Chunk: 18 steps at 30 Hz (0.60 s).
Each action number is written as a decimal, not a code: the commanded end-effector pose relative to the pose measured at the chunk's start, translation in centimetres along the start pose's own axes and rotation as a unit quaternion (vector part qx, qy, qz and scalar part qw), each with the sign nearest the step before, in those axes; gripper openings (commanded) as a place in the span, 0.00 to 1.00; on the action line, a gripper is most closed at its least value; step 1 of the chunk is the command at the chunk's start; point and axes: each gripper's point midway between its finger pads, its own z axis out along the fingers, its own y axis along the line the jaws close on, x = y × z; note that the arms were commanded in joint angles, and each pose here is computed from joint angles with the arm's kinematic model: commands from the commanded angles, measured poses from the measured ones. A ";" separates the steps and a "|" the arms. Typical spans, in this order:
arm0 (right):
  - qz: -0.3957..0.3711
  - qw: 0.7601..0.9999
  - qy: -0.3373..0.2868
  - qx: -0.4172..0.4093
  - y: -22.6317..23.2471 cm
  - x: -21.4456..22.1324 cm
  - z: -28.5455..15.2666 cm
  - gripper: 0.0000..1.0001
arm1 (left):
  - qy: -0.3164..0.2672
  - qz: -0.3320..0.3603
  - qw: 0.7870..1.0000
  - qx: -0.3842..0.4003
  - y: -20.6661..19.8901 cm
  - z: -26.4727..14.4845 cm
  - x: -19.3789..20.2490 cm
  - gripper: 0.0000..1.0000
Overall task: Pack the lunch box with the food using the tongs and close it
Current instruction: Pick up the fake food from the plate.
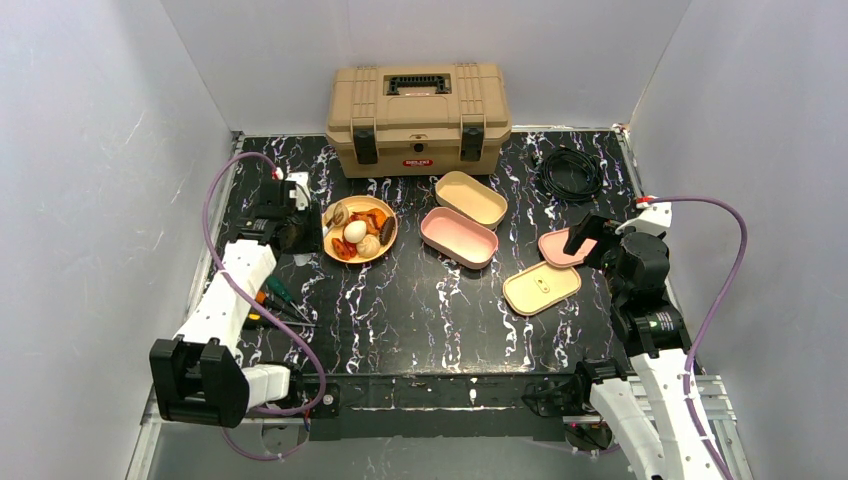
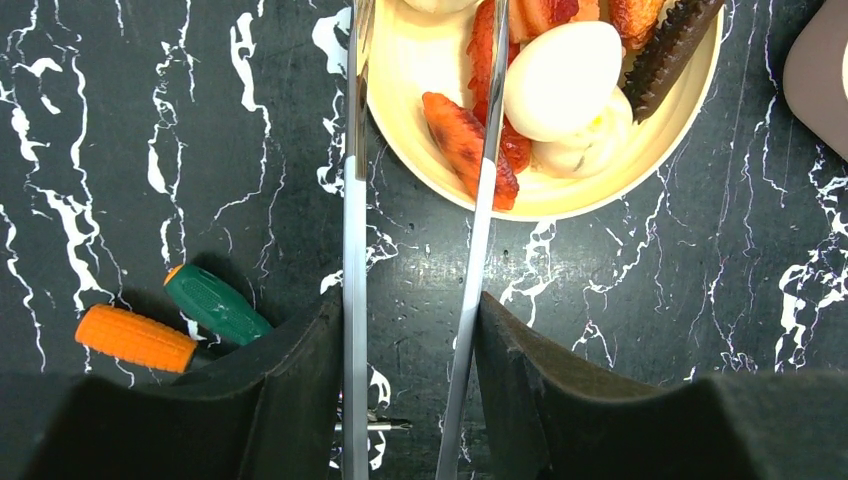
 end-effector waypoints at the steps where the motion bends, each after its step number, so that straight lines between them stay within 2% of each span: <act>1: 0.004 1.000 -0.015 -0.004 0.4 -1.4 -0.1 1.00 | 0.000 0.000 1.000 0.030 -1.1 0.4 -0.3 0.44; 18: 0.004 1.000 -0.012 -0.005 0.4 -1.2 0.1 1.00 | 0.024 0.003 1.000 0.013 -0.6 2.3 -0.3 0.46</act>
